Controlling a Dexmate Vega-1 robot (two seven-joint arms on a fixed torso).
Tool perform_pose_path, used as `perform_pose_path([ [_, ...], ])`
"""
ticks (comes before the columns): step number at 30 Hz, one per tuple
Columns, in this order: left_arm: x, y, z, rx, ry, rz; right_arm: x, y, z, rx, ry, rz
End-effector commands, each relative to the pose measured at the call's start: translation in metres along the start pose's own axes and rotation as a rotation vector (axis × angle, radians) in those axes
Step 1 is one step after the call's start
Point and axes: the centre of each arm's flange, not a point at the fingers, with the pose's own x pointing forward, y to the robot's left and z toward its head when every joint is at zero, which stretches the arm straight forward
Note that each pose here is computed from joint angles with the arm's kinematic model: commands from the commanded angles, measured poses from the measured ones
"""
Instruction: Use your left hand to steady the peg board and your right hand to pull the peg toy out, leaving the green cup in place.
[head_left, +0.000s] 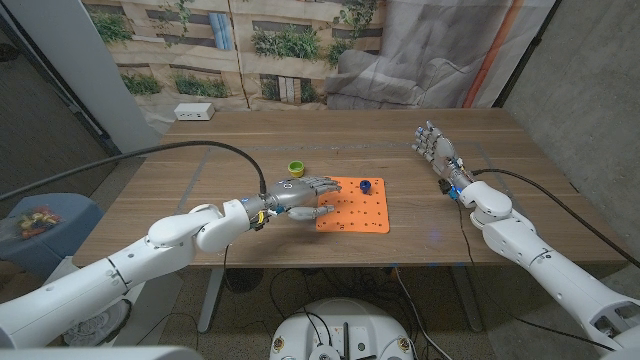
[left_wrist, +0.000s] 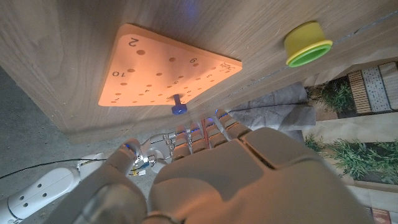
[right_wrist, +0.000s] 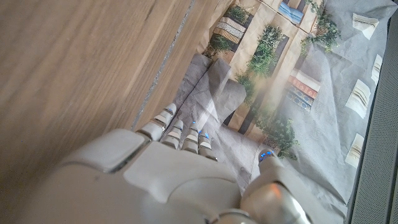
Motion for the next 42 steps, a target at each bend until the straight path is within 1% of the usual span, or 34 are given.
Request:
perform_pose_path([
  [1, 0.009, -0.022, 0.006, -0.008, -0.015, -0.026, -0.008, 0.0, -0.001, -0.006, 0.007, -0.008],
  [5, 0.009, -0.027, 0.008, -0.025, -0.006, -0.036, -0.01, 0.001, -0.002, -0.007, 0.008, -0.006],
  [10, 0.007, -0.032, 0.011, -0.032, 0.0, -0.054, -0.011, 0.001, 0.0, -0.016, 0.003, 0.002],
  [15, 0.006, -0.036, 0.01, -0.043, 0.004, -0.077, -0.012, 0.0, 0.001, -0.017, 0.003, 0.01],
  [19, 0.008, -0.039, 0.009, -0.053, 0.011, -0.093, -0.013, 0.001, 0.002, -0.01, 0.0, 0.012],
  [21, 0.01, -0.041, 0.009, -0.05, 0.004, -0.113, -0.014, 0.001, 0.004, -0.008, -0.005, 0.018],
  [29, 0.014, -0.048, 0.007, -0.053, -0.012, -0.156, -0.017, 0.0, 0.016, -0.061, -0.015, 0.052],
  [34, 0.017, -0.047, 0.006, -0.048, -0.018, -0.155, -0.02, 0.001, 0.019, -0.082, -0.019, 0.066],
  [39, 0.017, -0.049, 0.006, -0.047, -0.022, -0.178, -0.024, 0.003, 0.022, -0.122, -0.02, 0.074],
  [42, 0.017, -0.049, 0.006, -0.051, -0.017, -0.184, -0.026, 0.004, 0.025, -0.174, -0.018, 0.08],
])
